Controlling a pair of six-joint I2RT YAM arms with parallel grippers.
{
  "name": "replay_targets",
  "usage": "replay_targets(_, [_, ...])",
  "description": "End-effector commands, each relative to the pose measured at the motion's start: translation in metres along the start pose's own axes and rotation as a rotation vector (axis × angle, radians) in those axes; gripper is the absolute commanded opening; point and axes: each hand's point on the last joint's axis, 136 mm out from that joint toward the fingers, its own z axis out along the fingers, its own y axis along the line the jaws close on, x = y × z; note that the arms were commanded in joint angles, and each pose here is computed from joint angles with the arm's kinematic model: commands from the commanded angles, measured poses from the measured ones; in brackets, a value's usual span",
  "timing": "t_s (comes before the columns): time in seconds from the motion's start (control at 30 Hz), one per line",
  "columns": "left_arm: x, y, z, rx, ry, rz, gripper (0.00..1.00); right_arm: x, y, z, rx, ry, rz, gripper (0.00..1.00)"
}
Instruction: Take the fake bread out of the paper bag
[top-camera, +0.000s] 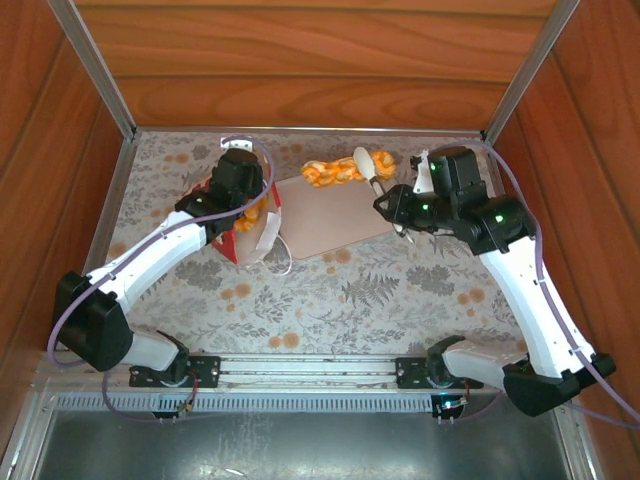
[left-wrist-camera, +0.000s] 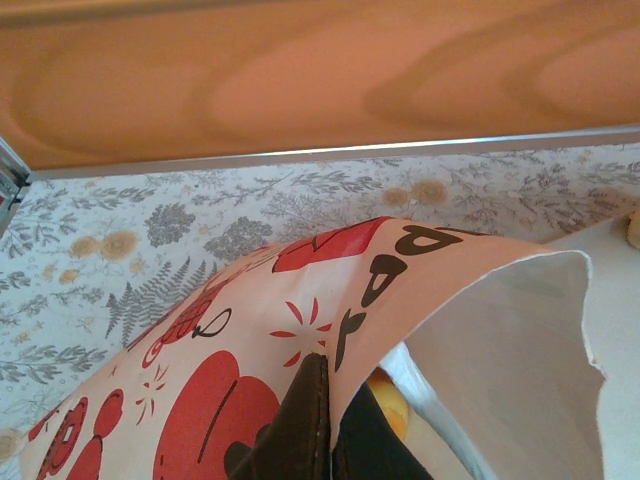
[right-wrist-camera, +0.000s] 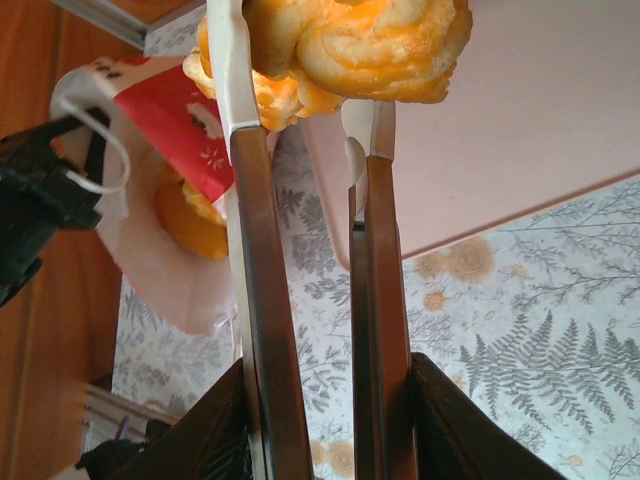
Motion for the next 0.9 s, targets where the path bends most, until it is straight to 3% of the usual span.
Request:
replay_targets(0.0, [-0.016,0.009,-0.013,-0.024,-0.059,-0.014,0.0,-0.01,-0.001,0.021,-0.028,0.029,0.014,0.35])
replay_targets(0.37, [-0.022,0.011,-0.015,-0.028,-0.076,-0.016,0.0,-0.019,-0.005,0.106,-0.142,0.248,0.142,0.37])
replay_targets(0.87, [-0.02,0.011,-0.013,-0.033,-0.072,0.002,0.0,-0.028,-0.028,0.182,-0.211,0.389,0.283,0.45])
